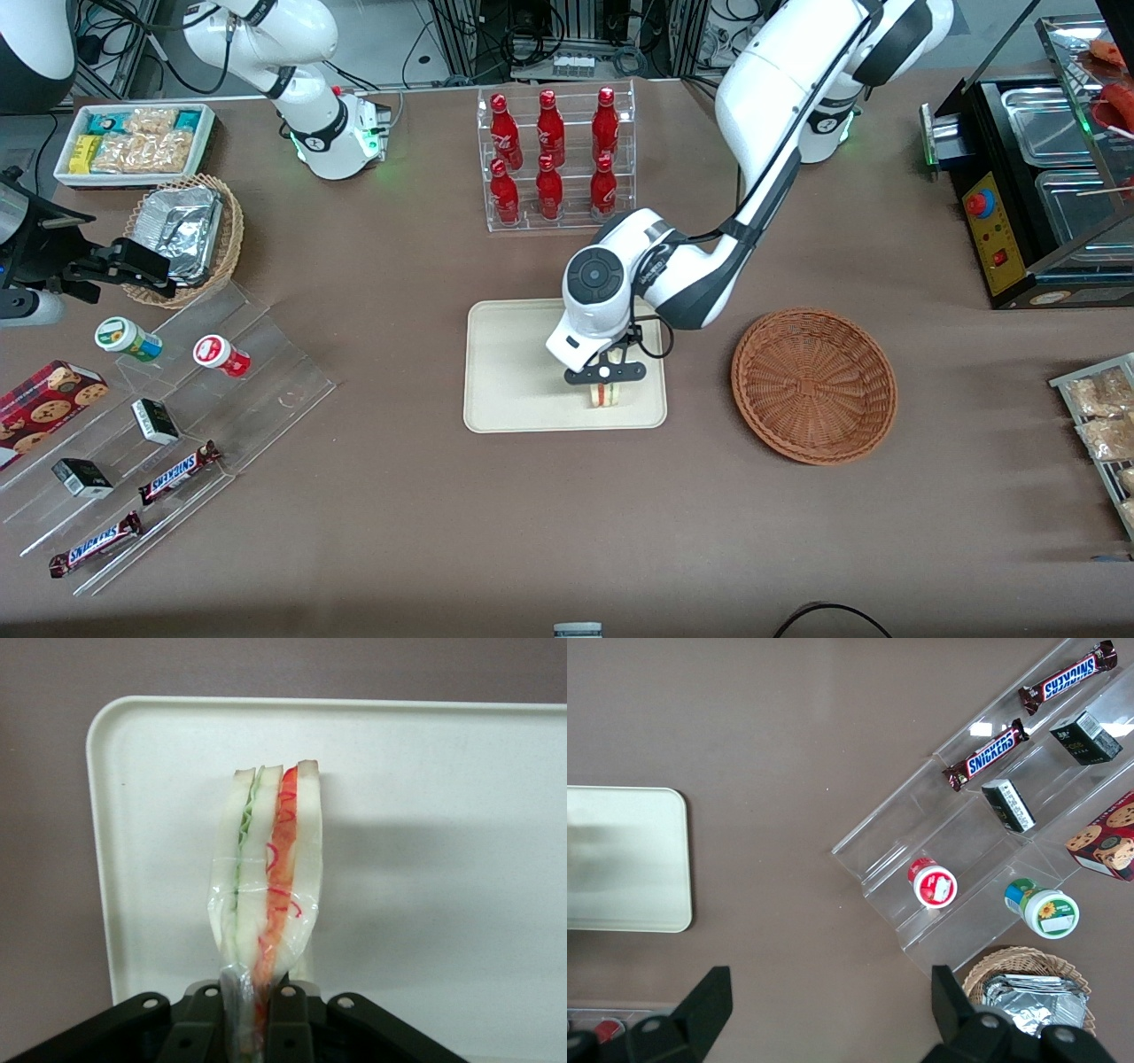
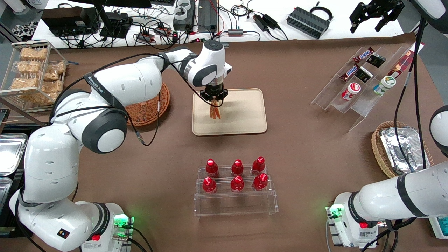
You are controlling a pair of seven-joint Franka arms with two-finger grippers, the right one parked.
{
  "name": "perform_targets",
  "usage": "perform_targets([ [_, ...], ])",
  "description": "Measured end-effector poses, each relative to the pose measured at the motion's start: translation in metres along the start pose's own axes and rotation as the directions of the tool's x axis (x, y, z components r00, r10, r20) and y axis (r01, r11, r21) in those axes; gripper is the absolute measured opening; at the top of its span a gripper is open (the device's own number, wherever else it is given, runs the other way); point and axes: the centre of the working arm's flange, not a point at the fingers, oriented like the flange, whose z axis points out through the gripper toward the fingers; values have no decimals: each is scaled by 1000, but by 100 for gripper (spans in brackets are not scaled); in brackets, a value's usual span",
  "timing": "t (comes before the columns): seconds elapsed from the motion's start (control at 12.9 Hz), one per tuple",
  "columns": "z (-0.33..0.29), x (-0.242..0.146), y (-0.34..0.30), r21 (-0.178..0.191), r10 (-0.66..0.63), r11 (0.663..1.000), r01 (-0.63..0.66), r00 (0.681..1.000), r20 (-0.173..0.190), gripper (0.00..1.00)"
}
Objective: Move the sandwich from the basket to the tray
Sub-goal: 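Lower the sandwich onto the tray and open the left gripper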
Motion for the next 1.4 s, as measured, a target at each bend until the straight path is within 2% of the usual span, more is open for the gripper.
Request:
perform_targets([
  [0.47,13,-6,8,23,8,1000,-8,1000,-8,14],
  [0.54,13,-6,8,22,8,1000,-8,1000,-11,19],
  [0.93,9,-3,10,10,2,1000,-1,1000,-29,74],
  [1.09,-15,2,10,2,-22,1000,22,999,-45,94],
  [1.17,-37,3,5,11,-34,999,35,998,-49,100],
  [1.32,-93,1,-8,23,-64,998,66,996,-62,100],
  [1.4,-123,3,-22,17,-99,995,100,993,-67,100],
])
